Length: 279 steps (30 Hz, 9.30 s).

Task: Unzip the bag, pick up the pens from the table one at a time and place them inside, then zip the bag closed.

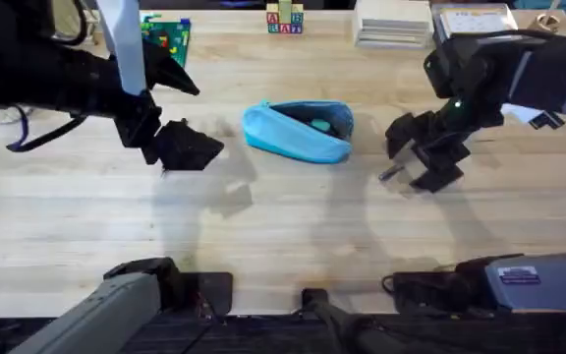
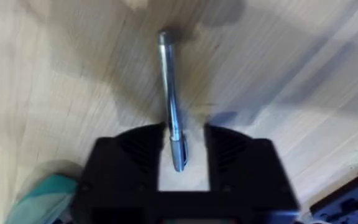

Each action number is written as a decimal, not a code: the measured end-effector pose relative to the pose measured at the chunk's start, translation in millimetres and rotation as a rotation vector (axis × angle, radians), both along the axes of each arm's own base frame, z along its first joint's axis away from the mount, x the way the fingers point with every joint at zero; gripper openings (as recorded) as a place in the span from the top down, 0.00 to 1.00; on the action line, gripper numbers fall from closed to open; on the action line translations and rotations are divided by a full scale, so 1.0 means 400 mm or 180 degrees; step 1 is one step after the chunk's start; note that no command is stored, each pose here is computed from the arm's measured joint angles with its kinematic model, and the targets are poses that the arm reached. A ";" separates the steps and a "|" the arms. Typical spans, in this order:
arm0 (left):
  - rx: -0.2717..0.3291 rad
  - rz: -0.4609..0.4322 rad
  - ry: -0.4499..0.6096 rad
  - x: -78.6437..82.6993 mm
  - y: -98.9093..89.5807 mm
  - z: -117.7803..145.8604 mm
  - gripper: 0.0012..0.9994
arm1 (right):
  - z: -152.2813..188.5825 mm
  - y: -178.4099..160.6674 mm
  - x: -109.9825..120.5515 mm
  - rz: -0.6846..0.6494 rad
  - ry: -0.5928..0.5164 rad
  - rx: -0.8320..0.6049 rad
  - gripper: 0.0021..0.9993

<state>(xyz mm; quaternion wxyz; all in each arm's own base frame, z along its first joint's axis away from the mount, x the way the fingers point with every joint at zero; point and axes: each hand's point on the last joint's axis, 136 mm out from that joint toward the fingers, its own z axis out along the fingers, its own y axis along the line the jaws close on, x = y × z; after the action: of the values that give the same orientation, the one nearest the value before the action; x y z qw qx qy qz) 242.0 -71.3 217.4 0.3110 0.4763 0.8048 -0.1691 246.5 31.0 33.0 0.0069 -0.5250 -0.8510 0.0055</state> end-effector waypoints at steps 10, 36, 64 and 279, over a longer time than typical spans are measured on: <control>0.0000 0.0000 0.0000 0.000 0.000 0.000 0.01 | 0.001 0.002 0.010 -0.0010 -0.0044 0.0008 0.96; -0.0005 0.0000 0.0035 -0.005 -0.001 -0.002 0.01 | 0.425 -0.056 0.184 0.1846 -0.1428 -0.0851 0.97; -0.0005 0.0000 0.0036 -0.006 -0.001 -0.002 0.01 | 0.489 0.217 0.129 0.7116 -0.1609 -0.1594 0.97; 0.1462 0.2591 0.1807 0.188 0.314 -0.457 0.95 | 0.571 0.150 -0.258 0.5912 -0.1784 -0.0254 0.00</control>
<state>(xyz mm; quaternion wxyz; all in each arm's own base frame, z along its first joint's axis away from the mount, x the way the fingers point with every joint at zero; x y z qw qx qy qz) 317.2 54.3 34.4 0.0099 0.1176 0.9927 0.0232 143.5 90.8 261.3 -0.2210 0.3739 -0.8965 -0.0876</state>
